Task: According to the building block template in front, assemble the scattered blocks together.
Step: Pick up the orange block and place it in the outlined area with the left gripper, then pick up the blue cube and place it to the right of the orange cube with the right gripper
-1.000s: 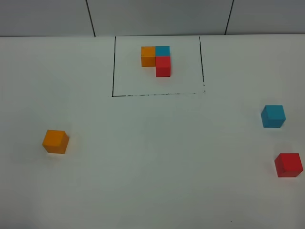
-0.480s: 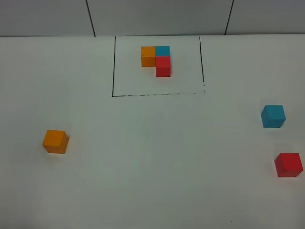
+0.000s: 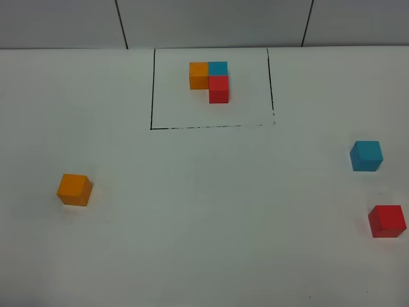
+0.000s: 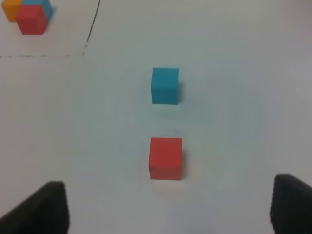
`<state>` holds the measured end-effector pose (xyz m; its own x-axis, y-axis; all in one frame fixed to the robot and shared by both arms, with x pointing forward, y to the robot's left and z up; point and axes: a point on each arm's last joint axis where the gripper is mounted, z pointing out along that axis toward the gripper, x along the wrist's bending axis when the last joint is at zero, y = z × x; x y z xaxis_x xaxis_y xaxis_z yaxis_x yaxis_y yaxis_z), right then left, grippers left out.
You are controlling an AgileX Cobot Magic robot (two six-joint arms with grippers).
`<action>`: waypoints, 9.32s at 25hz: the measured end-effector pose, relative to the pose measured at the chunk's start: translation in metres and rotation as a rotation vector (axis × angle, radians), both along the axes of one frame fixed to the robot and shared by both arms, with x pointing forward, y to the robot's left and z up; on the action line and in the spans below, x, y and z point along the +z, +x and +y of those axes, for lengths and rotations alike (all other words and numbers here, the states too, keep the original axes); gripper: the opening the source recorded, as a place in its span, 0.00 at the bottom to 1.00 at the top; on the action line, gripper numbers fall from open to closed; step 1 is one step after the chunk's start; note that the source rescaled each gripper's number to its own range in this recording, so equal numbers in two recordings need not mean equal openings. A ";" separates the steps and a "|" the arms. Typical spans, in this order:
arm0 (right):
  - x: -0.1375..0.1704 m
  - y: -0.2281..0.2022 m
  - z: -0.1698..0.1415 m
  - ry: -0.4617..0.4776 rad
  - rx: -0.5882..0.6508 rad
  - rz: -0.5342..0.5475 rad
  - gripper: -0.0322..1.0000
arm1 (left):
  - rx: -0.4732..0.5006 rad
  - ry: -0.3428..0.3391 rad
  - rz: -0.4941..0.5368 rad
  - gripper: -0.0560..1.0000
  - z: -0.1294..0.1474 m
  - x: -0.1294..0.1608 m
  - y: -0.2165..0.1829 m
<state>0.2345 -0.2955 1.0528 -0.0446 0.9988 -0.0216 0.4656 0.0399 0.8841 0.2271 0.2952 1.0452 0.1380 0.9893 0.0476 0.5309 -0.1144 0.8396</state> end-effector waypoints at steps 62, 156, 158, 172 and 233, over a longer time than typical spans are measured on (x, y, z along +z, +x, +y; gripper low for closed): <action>0.000 0.000 0.001 0.010 0.006 0.000 0.70 | 0.092 0.003 0.893 0.84 -0.052 -0.109 0.315; 0.000 0.000 0.001 0.013 0.007 0.000 0.70 | -1.288 0.802 0.739 0.06 -0.294 -0.159 0.416; 0.000 0.000 0.001 0.013 0.007 0.000 0.70 | -1.288 0.802 0.739 0.06 -0.294 -0.159 0.416; 0.000 0.000 0.001 0.014 0.008 0.000 0.70 | -1.285 0.799 0.723 0.47 -0.295 -0.160 0.417; 0.000 0.000 0.001 0.016 0.010 0.000 0.70 | 0.003 0.054 0.448 0.79 0.005 0.089 0.247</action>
<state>0.2345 -0.2941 1.0529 -0.0542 0.9985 -0.0057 0.4652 0.0303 0.8847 0.4738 0.3004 1.1340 0.1542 0.9874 0.0351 0.8411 -0.1498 0.5196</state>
